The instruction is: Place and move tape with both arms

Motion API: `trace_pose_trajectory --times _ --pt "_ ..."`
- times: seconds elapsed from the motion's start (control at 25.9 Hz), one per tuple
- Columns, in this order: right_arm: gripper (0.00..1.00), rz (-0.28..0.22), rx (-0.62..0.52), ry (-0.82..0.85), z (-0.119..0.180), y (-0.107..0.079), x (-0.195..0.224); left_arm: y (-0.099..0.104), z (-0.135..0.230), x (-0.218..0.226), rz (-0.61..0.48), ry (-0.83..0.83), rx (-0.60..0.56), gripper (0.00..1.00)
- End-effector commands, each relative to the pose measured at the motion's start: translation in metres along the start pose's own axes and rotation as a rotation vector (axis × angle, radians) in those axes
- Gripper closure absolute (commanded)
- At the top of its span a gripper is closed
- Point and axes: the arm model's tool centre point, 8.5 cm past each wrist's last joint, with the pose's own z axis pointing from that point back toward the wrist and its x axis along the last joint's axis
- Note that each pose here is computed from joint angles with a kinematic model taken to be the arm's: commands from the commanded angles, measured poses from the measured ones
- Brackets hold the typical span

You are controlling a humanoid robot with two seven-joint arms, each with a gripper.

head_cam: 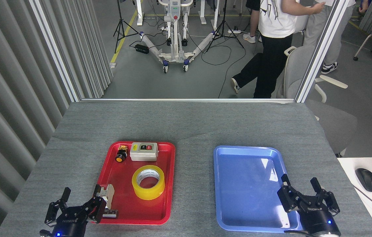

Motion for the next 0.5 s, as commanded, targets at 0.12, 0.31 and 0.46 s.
trace_pose_trajectory --times 0.12,0.31,0.46 --pt "0.0 0.265 0.027 -0.039 0.013 0.013 -0.002 0.0 0.0 0.0 0.001 0.0 -0.001 0.0" --pt "0.0 0.28 0.022 -0.032 0.016 0.015 -0.004 0.001 -0.001 0.001 0.002 -0.002 0.003 0.0" --pt "0.0 0.276 0.023 -0.027 0.016 0.015 -0.004 0.002 -0.001 0.001 0.004 -0.002 0.008 0.0"
